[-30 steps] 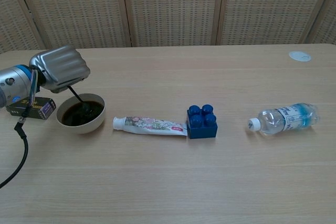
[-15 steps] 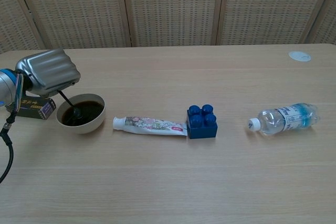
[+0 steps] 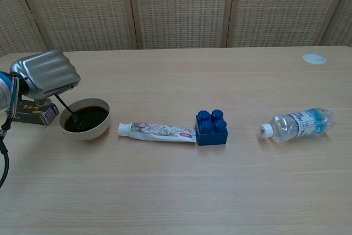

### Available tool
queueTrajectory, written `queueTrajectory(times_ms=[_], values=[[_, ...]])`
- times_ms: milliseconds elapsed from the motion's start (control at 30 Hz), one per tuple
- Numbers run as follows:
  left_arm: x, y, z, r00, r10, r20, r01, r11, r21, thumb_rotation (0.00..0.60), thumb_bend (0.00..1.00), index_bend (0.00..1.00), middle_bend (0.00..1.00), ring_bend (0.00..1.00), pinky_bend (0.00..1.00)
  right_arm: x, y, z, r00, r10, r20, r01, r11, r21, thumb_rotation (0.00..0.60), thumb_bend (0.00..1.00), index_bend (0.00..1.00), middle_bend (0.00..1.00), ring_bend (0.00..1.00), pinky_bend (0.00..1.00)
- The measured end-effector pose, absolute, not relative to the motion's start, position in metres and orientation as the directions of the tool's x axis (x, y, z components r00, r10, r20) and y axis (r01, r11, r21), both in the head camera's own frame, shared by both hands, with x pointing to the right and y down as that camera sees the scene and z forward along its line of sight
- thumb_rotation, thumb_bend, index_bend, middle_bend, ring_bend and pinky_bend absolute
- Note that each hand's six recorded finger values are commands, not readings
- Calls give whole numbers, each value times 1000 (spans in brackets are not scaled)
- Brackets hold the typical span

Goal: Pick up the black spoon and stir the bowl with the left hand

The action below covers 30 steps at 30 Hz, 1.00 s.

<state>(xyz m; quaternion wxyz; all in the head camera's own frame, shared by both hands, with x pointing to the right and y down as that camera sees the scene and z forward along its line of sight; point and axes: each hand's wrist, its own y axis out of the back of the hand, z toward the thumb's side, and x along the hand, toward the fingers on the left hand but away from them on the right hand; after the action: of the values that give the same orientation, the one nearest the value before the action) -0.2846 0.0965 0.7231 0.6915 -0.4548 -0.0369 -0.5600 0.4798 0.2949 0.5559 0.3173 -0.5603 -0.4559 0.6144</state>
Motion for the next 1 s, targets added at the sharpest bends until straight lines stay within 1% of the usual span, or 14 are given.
queueTrajectory(times_ms=[200, 333, 633, 733, 867, 1000], values=[[-285, 97, 720, 368, -745, 557, 806, -43, -590, 600, 168, 582, 928, 835, 776, 480, 295, 556, -169, 901, -398, 121, -382, -916, 600, 189, 221, 77, 0, 0], [-287, 96, 717, 364, -750, 552, 803, -47, -594, 600, 169, 513, 924, 833, 776, 480, 295, 555, -169, 902, -396, 122, -380, -917, 600, 189, 222, 77, 0, 0], [-293, 99, 707, 350, -767, 538, 785, -74, -616, 600, 141, 426, 923, 833, 776, 480, 294, 556, -165, 903, -397, 125, -380, -916, 600, 189, 221, 77, 0, 0], [-296, 100, 706, 339, -769, 542, 783, -89, -616, 600, 141, 410, 922, 833, 776, 480, 294, 556, -163, 903, -397, 125, -380, -917, 600, 189, 221, 77, 0, 0], [-300, 102, 703, 326, -776, 540, 775, -107, -622, 600, 141, 350, 915, 831, 776, 479, 294, 555, -160, 905, -393, 125, -377, -918, 600, 189, 222, 78, 0, 0], [-304, 104, 701, 310, -779, 545, 751, -151, -643, 600, 140, 312, 903, 823, 776, 479, 294, 555, -158, 906, -393, 126, -376, -918, 600, 189, 222, 78, 0, 0]])
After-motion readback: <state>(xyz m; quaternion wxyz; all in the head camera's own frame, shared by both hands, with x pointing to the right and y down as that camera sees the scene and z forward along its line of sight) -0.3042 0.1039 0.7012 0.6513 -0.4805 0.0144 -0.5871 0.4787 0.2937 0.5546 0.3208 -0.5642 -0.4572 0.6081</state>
